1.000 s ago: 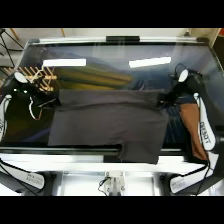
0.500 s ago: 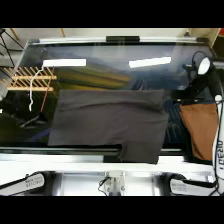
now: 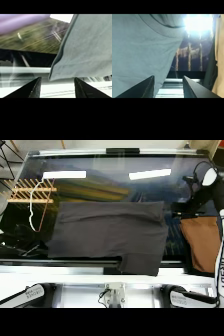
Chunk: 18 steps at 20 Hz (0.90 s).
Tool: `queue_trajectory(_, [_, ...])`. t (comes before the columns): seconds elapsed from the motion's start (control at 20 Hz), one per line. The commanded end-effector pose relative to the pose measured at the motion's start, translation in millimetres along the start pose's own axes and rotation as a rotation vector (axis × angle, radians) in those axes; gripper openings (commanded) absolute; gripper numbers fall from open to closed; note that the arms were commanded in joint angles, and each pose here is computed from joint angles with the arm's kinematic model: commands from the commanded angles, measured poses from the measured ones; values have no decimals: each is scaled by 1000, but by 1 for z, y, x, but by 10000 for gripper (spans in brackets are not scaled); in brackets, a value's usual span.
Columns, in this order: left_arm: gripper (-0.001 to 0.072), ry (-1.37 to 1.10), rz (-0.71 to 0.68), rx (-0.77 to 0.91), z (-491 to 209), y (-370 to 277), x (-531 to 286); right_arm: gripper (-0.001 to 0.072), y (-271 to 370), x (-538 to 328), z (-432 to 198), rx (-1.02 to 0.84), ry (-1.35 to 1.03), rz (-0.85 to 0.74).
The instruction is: Fold the shirts.
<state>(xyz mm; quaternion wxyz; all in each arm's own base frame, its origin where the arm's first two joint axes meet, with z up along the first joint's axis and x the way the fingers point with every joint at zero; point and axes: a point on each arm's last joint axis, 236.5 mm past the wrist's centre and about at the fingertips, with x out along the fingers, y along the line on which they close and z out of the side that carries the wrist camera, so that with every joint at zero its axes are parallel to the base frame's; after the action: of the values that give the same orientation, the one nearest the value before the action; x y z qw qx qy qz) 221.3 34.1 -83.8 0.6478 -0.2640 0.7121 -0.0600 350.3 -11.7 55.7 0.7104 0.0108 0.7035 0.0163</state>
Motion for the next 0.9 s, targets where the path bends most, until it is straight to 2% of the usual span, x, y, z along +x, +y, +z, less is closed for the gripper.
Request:
queue_trajectory(0.0, [503, 11, -27, 16, -1, -5, 18, 478, 1, -1, -2, -2, 4, 4])
queue_trajectory(0.25, [501, 55, -44, 6, -15, -10, 45, 478, -1, -1, -4, -18, 14, -7])
queue_trajectory(0.3, [478, 50, -53, -3, -15, -12, 48, 478, -3, -1, -4, -17, 14, -14])
queue_trajectory(0.35, [308, 38, -56, -19, -12, -12, 50, 478, -5, -1, -4, -17, 14, -21])
queue_trajectory(0.5, [32, 3, -77, -53, -4, -17, 50, 477, -5, 0, -4, -16, 15, -21])
queue_trajectory(0.65, [33, 1, -81, -53, -4, -19, 50, 477, -3, 31, -36, -20, 80, -11])
queue_trajectory(0.75, [34, -2, -82, -45, -3, -19, 49, 477, 10, 77, -100, -12, 230, 98])
queue_trajectory(0.85, [34, -25, -127, -22, 2, -30, 48, 478, 25, 112, -151, 72, 328, 233])
